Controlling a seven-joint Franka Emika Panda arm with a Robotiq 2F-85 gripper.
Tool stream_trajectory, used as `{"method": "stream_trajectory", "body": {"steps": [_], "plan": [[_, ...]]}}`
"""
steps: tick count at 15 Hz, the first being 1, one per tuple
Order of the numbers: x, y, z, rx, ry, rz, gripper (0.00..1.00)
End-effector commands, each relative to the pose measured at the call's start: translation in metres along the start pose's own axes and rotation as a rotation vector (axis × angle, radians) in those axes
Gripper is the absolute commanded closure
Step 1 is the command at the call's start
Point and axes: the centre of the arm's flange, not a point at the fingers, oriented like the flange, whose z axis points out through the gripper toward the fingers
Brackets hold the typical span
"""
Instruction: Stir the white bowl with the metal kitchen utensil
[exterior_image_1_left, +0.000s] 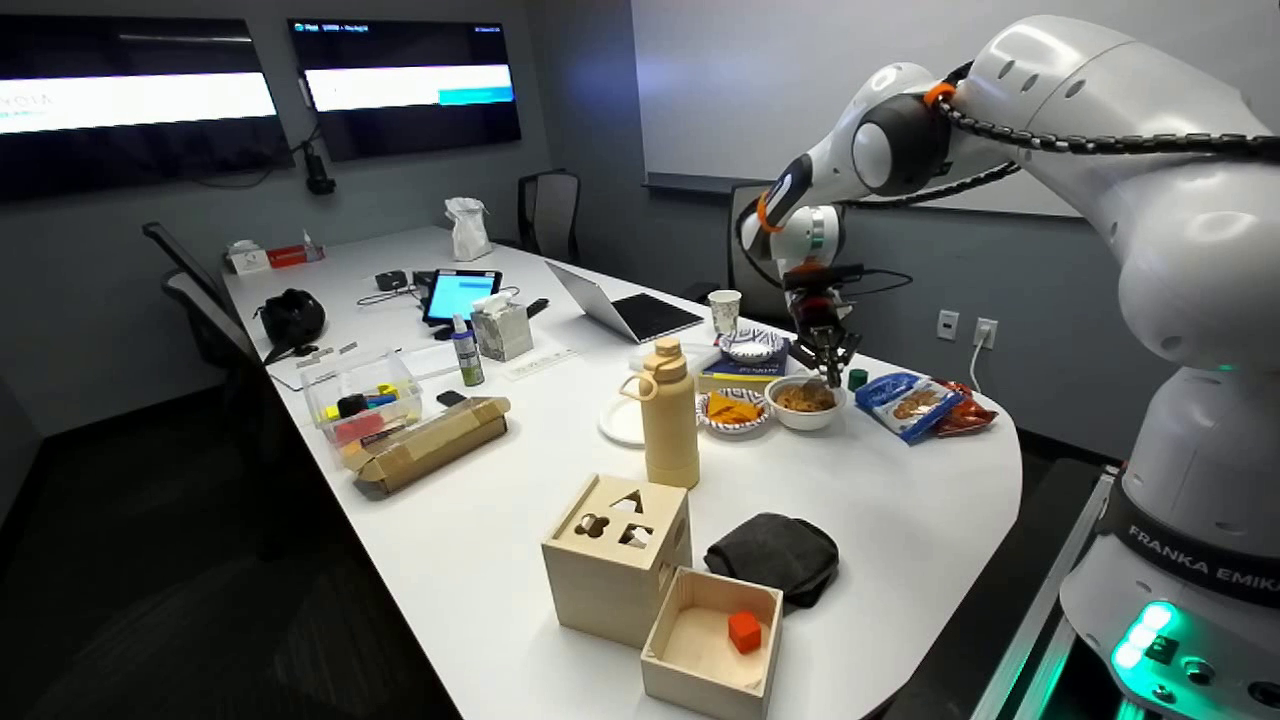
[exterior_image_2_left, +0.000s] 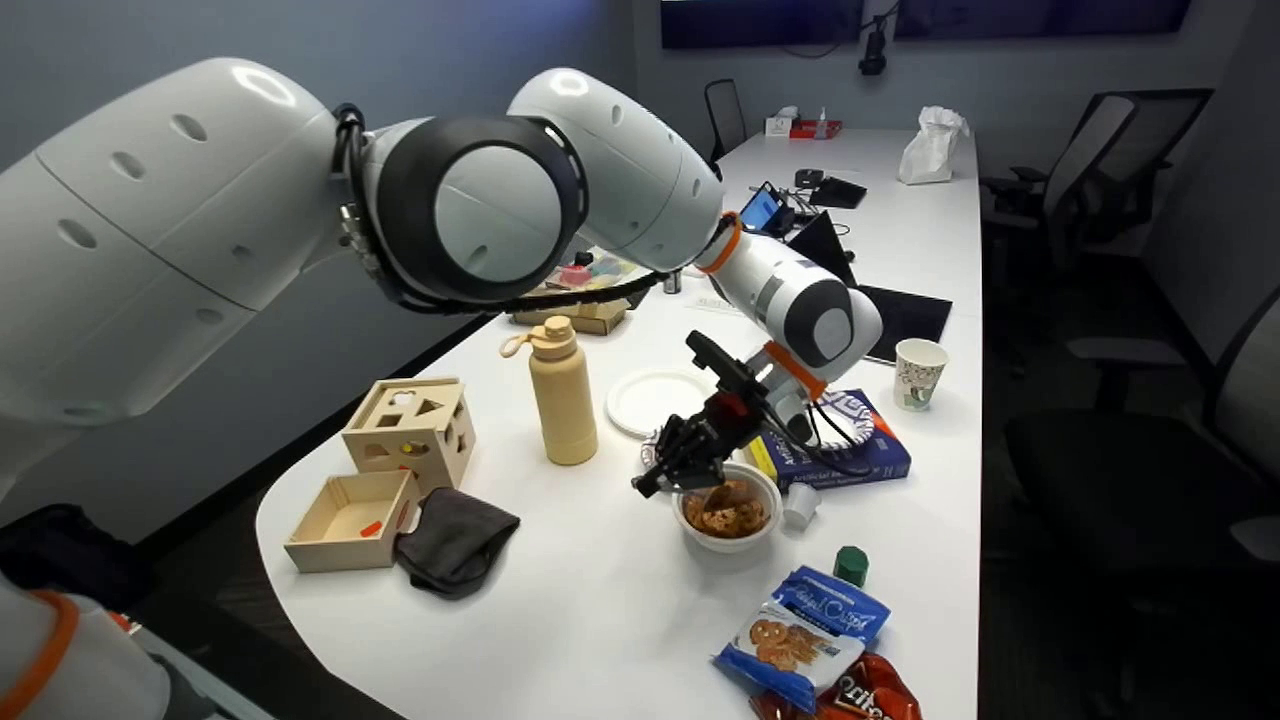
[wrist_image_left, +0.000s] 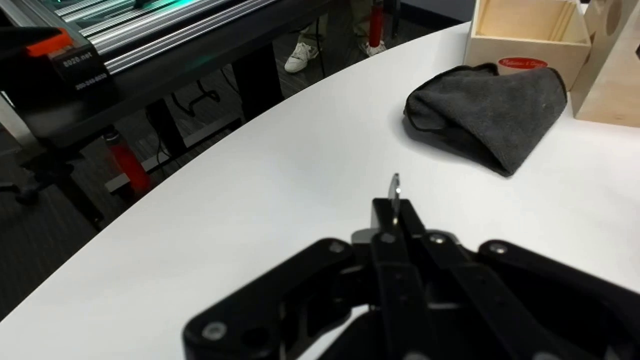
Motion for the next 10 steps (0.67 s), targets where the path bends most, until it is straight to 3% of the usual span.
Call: {"method": "stream_trajectory", "body": {"steps": [1, 10], "plan": [[-0.028, 0.013, 0.002, 0.032, -0.021, -0.091, 0.99], [-0.012, 0.027, 0.016, 0.036, 0.043, -0.25, 0.99]]}}
